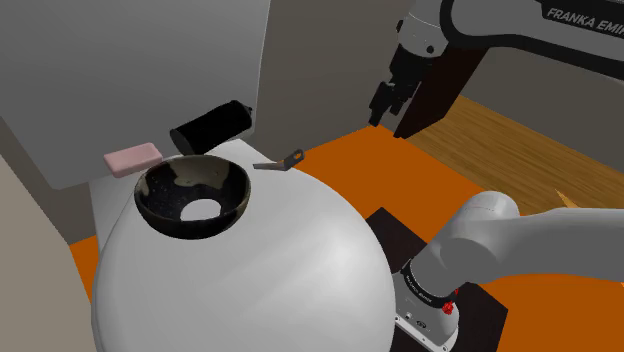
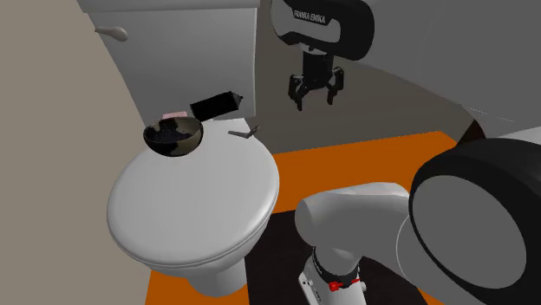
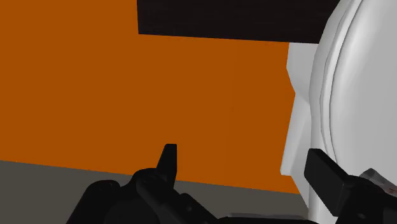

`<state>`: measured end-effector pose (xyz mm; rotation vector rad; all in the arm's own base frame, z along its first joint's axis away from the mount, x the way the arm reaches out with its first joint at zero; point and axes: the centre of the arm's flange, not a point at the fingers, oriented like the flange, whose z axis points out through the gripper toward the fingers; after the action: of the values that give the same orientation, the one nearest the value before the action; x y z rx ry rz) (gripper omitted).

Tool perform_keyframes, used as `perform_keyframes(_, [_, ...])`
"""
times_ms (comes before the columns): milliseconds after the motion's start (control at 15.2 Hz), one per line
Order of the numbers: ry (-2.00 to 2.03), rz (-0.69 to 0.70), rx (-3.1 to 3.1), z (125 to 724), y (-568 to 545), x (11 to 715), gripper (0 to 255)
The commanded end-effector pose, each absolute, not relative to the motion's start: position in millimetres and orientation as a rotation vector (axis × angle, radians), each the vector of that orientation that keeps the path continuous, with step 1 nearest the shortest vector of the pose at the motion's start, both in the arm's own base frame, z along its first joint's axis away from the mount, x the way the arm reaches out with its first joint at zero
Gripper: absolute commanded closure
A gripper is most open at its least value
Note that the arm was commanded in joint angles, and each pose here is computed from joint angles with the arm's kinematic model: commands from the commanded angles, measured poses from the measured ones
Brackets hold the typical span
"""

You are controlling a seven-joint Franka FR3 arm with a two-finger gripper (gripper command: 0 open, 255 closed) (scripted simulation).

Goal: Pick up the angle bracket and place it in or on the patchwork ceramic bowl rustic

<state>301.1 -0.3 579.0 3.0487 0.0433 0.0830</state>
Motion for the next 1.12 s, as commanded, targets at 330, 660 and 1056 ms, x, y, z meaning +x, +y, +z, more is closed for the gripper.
perform_keyframes(330, [0.446,0.044,3.057,554.9,27.4,354.6,0])
perform_keyframes(660, [0.850,0.003,3.013,530.1,68.6,398.2,0])
perform_keyframes(1056, [1.329,-0.048,2.888,500.5,131.5,432.9,0])
